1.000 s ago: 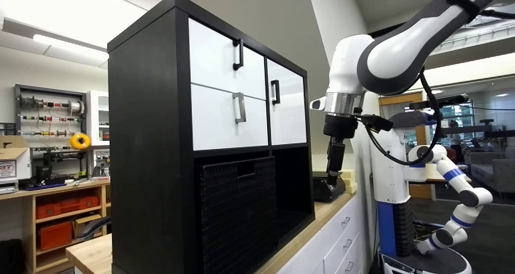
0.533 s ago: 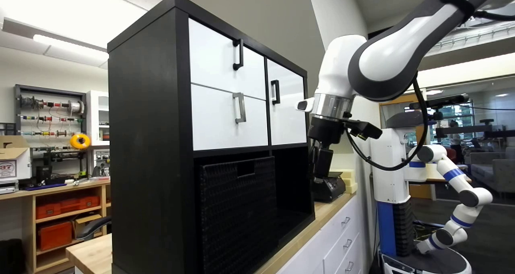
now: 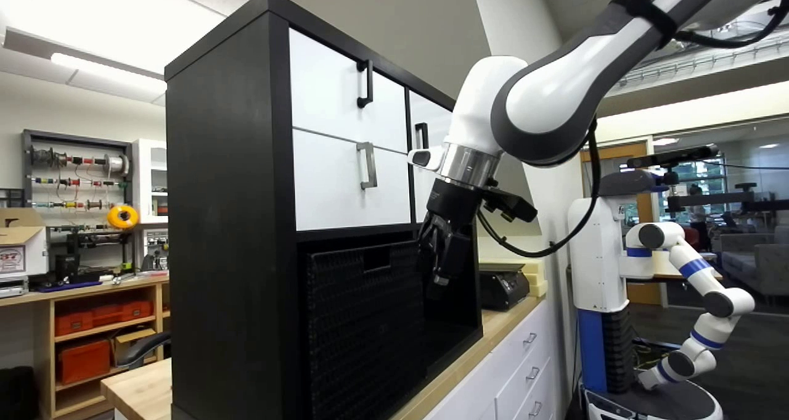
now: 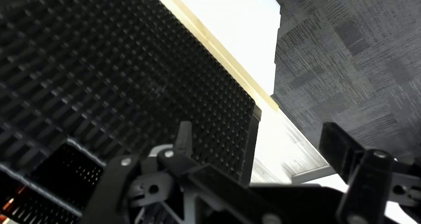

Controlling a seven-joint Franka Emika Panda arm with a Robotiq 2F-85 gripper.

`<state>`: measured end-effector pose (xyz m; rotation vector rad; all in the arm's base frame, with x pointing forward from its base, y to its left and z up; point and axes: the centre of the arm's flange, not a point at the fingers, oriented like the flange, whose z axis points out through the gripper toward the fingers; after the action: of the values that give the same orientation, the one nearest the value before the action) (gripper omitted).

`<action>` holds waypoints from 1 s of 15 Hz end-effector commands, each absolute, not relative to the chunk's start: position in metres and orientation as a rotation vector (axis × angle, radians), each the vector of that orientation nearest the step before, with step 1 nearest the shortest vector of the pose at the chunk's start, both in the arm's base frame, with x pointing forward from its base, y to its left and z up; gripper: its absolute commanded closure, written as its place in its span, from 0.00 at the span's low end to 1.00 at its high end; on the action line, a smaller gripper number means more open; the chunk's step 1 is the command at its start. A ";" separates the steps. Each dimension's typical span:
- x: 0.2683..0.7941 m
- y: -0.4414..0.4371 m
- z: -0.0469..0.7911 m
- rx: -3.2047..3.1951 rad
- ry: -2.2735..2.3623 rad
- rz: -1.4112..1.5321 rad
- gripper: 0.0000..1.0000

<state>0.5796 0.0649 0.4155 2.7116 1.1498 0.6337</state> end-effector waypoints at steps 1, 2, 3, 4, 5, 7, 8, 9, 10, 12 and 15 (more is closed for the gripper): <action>0.610 0.072 0.429 2.563 1.313 0.722 0.00; 0.615 0.073 0.434 2.524 1.347 0.742 0.00; 0.619 0.075 0.438 2.495 1.377 0.761 0.00; 0.622 0.076 0.441 2.464 1.404 0.776 0.00; 0.624 0.077 0.444 2.439 1.430 0.790 0.00; 0.628 0.079 0.447 2.385 1.479 0.815 0.00; 0.629 0.079 0.447 2.360 1.503 0.826 0.00; 0.631 0.078 0.447 2.335 1.525 0.834 0.00; 0.633 0.078 0.446 2.316 1.545 0.839 0.00; 0.637 0.077 0.443 2.280 1.581 0.850 0.00; 0.645 0.076 0.439 2.237 1.622 0.859 0.00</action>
<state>0.6311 0.0828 0.4391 2.2947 1.5794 0.8166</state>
